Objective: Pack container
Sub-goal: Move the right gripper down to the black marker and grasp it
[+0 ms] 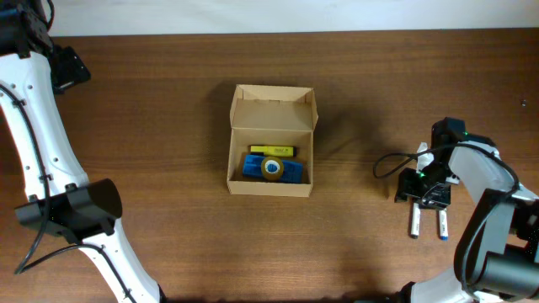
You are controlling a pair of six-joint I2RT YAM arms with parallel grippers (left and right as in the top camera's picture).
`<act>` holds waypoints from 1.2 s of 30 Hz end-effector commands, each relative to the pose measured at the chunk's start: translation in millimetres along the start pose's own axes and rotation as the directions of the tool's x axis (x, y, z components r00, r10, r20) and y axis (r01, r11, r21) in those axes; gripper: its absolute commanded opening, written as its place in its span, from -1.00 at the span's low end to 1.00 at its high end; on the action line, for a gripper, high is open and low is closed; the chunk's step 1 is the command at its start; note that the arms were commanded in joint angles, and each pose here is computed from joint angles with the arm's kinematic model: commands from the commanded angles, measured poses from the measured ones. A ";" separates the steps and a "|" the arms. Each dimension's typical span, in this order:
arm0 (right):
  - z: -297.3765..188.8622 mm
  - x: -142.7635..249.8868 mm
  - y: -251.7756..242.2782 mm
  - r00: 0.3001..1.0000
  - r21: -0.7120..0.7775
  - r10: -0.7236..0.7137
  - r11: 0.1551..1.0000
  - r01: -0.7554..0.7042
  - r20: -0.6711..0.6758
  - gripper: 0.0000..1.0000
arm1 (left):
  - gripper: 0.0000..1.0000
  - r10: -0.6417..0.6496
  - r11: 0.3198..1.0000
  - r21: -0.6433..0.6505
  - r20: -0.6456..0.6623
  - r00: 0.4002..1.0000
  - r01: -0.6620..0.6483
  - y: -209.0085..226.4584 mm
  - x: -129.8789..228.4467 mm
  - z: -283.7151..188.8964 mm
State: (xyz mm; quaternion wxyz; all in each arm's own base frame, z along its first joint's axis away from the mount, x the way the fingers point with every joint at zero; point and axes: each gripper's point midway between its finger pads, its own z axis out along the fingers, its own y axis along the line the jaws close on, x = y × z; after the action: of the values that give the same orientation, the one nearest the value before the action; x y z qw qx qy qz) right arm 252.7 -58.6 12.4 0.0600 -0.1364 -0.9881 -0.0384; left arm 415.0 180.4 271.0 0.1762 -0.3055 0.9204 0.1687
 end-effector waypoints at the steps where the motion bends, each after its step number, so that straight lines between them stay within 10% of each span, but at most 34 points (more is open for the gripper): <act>1: 6.9 2.3 -6.8 0.999 0.022 0.026 0.999 -0.025 -0.020 0.16 | 0.99 0.009 1.000 -0.005 -0.001 1.000 -0.009 2.1 0.3 -0.1; 14: 8.5 12.4 -23.9 0.993 0.033 0.101 0.994 -0.100 -0.053 -0.27 | 0.99 0.009 1.000 -0.005 -0.001 1.000 -0.009 2.1 0.3 -0.1; 28: 34.0 36.9 -28.9 0.987 0.070 0.129 0.990 -0.123 -0.095 -0.27 | 1.00 0.009 1.000 -0.005 -0.001 1.000 -0.009 2.1 0.3 -0.1; 33: 35.0 28.3 -19.4 0.986 0.011 0.152 0.988 -0.152 -0.066 -0.89 | 1.00 0.009 1.000 -0.005 -0.001 1.000 -0.009 1.9 0.3 -0.2; 36: 34.6 23.2 -10.6 0.987 -0.043 0.150 0.987 -0.152 -0.054 -0.92 | 1.00 0.009 1.000 -0.005 -0.001 1.000 -0.009 2.1 0.3 -0.1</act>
State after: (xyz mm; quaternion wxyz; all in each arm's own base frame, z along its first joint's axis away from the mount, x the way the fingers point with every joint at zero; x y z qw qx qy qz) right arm 223.8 -71.8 -5.5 0.0815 -0.2026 -0.9755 -0.0258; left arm 415.0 180.4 271.0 0.1764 -0.3055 0.9203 0.1689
